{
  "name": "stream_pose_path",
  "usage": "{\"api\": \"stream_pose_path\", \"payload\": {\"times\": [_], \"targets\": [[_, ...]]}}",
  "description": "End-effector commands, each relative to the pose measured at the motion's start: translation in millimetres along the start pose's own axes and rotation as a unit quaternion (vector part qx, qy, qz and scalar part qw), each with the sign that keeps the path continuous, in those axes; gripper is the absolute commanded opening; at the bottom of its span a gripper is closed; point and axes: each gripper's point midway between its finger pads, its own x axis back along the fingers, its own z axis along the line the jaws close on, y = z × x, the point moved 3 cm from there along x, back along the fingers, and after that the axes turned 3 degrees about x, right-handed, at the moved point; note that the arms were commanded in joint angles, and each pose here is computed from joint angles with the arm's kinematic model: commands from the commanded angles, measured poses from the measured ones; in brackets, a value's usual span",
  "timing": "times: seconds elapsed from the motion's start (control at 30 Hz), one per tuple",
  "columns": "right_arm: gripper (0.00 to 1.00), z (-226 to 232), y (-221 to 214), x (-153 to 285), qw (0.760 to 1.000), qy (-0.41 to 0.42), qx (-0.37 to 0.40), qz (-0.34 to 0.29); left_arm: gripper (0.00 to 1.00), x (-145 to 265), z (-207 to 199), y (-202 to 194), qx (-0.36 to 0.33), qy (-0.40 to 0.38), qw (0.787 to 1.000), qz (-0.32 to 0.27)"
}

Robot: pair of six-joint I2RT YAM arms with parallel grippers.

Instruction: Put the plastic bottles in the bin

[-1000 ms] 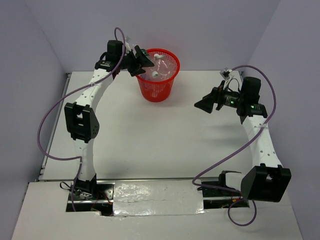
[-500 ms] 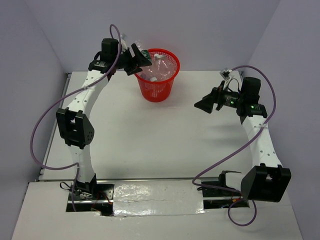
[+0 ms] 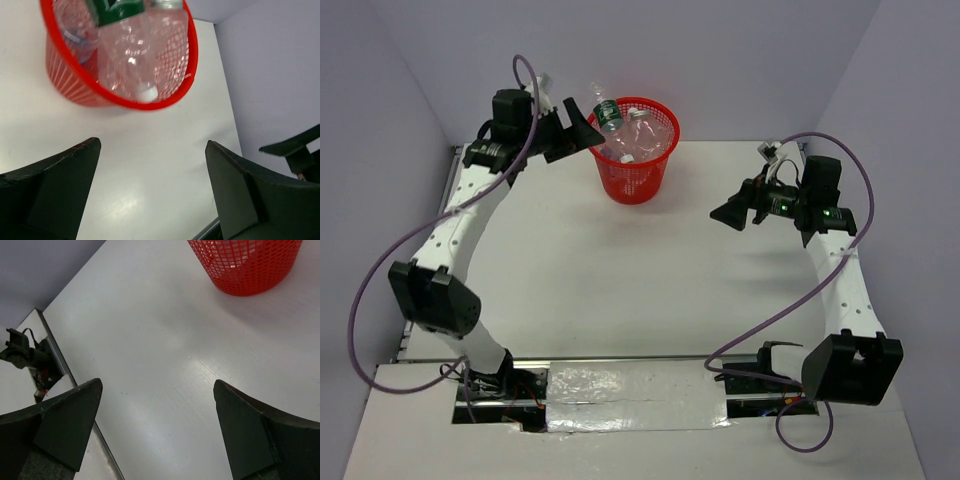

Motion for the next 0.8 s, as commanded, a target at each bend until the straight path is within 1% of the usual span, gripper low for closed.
{"api": "stream_pose_path", "payload": {"times": [0.0, 0.03, 0.07, 0.1, 0.17, 0.23, 0.27, 0.3, 0.33, 0.37, 0.43, 0.47, 0.53, 0.57, 0.63, 0.67, 0.73, 0.77], "targets": [[1.00, 9.1, 18.4, 15.3, 0.998, -0.026, 0.062, -0.006, 0.99, 49.0, -12.8, 11.1, -0.053, -0.010, 0.996, -0.070], [1.00, 9.2, 15.5, 17.4, 0.998, -0.035, 0.058, 0.002, 0.99, 57.5, -12.8, 9.9, -0.056, -0.011, 0.995, -0.080], [1.00, 10.2, 18.4, 20.6, 0.997, -0.042, 0.072, 0.002, 0.99, 57.7, 0.8, -2.5, -0.051, 0.003, 0.996, -0.075], [1.00, 10.3, 18.8, 22.0, 0.996, -0.047, 0.075, 0.004, 0.99, 77.9, -9.5, 0.8, -0.061, -0.011, 0.993, -0.103], [1.00, 10.2, 19.0, 27.6, 0.994, -0.069, 0.081, 0.008, 0.99, 100.6, -8.7, -8.5, -0.067, -0.017, 0.989, -0.127], [1.00, 6.0, 20.0, 33.3, 0.991, -0.103, 0.084, 0.012, 0.99, 113.9, -7.0, -16.6, -0.071, -0.019, 0.987, -0.141], [1.00, 7.6, 21.9, 36.5, 0.990, -0.114, 0.087, 0.010, 0.99, 113.6, 4.6, -30.1, -0.067, -0.010, 0.989, -0.134], [1.00, 7.0, 22.6, 39.1, 0.988, -0.126, 0.086, 0.010, 0.99, 131.5, -2.0, -30.8, -0.074, -0.020, 0.984, -0.159], [1.00, 6.2, 25.4, 44.1, 0.985, -0.148, 0.090, 0.008, 0.99, 130.6, 9.7, -44.6, -0.069, -0.011, 0.986, -0.152], [1.00, 5.8, 26.4, 46.7, 0.983, -0.158, 0.092, 0.006, 0.99, 147.1, 4.5, -47.8, -0.075, -0.021, 0.982, -0.170], [1.00, 6.5, 28.7, 50.7, 0.980, -0.175, 0.097, -0.002, 0.99, 155.4, 8.6, -58.1, -0.075, -0.025, 0.981, -0.179], [1.00, 9.1, 31.2, 55.9, 0.977, -0.191, 0.099, -0.011, 0.99, 162.6, 13.7, -69.9, -0.076, -0.027, 0.980, -0.183], [1.00, 14.5, 34.1, 61.3, 0.973, -0.207, 0.099, -0.033, 0.99, 164.2, 26.0, -87.1, -0.069, -0.021, 0.982, -0.177], [1.00, 13.6, 35.8, 64.4, 0.969, -0.222, 0.098, -0.042, 0.99, 174.8, 22.7, -90.9, -0.072, -0.029, 0.979, -0.188], [1.00, 18.5, 37.8, 69.4, 0.964, -0.238, 0.095, -0.067, 0.99, 176.8, 32.0, -103.1, -0.062, -0.023, 0.980, -0.187], [1.00, 16.9, 39.1, 73.2, 0.960, -0.255, 0.092, -0.074, 0.99, 185.9, 30.4, -105.6, -0.064, -0.028, 0.978, -0.198], [1.00, 20.0, 40.2, 78.7, 0.955, -0.269, 0.090, -0.086, 0.99, 188.0, 37.9, -113.1, -0.056, -0.021, 0.977, -0.203], [1.00, 20.4, 40.3, 80.2, 0.954, -0.275, 0.087, -0.088, 0.99, 195.4, 36.9, -114.4, -0.057, -0.024, 0.974, -0.216]]}}
